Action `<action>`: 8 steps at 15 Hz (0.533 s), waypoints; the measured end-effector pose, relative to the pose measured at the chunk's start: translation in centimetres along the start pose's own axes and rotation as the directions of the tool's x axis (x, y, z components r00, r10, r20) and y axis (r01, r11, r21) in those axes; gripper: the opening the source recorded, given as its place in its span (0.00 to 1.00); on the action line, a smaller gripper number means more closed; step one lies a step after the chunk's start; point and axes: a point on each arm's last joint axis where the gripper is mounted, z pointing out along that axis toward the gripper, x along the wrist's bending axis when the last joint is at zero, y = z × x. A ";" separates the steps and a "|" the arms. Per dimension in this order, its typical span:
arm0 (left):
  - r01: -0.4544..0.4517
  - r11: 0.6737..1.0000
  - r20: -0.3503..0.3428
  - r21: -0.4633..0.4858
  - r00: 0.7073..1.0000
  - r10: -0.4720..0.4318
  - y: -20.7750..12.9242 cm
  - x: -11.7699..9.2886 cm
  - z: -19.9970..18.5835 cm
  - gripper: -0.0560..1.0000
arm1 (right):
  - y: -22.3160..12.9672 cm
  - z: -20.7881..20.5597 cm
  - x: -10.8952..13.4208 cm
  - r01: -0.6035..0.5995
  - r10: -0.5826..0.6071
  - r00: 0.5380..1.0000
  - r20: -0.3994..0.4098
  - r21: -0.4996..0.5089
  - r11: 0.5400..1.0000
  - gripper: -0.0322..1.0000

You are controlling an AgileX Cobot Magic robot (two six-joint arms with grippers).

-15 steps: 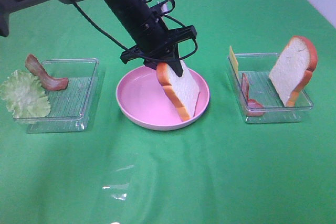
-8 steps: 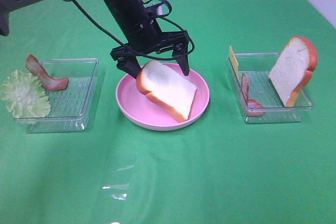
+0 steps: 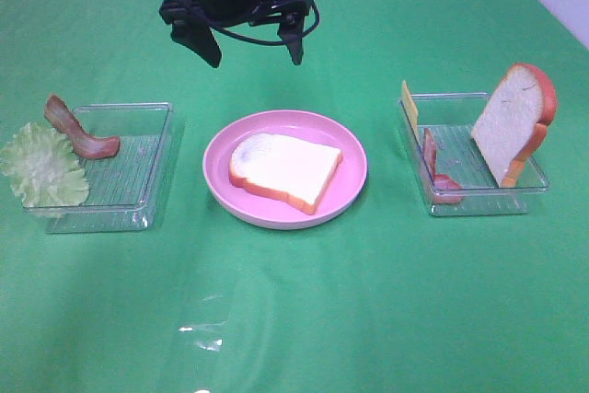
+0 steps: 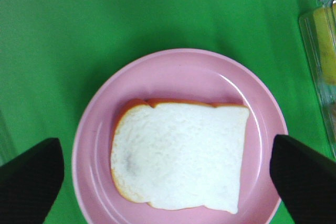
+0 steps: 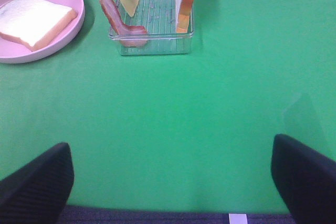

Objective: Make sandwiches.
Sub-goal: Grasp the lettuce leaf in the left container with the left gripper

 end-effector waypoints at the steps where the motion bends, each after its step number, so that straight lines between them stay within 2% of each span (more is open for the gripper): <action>1: -0.010 1.000 -0.011 -0.027 1.000 0.009 0.2 0.0 -1.3 0.99 | 0.0 0.0 0.0 0.000 0.000 1.000 0.000 0.000 1.000 0.98; 5: -0.042 0.989 -0.055 -0.142 0.998 0.034 1.2 0.8 -6.8 0.99 | 0.0 0.0 0.0 0.000 0.000 1.000 0.000 0.000 1.000 0.98; 8: -0.009 0.987 -0.100 -0.162 0.995 -0.008 0.6 3.9 -10.8 0.99 | 0.0 0.0 0.0 0.000 0.000 1.000 0.000 0.000 1.000 0.98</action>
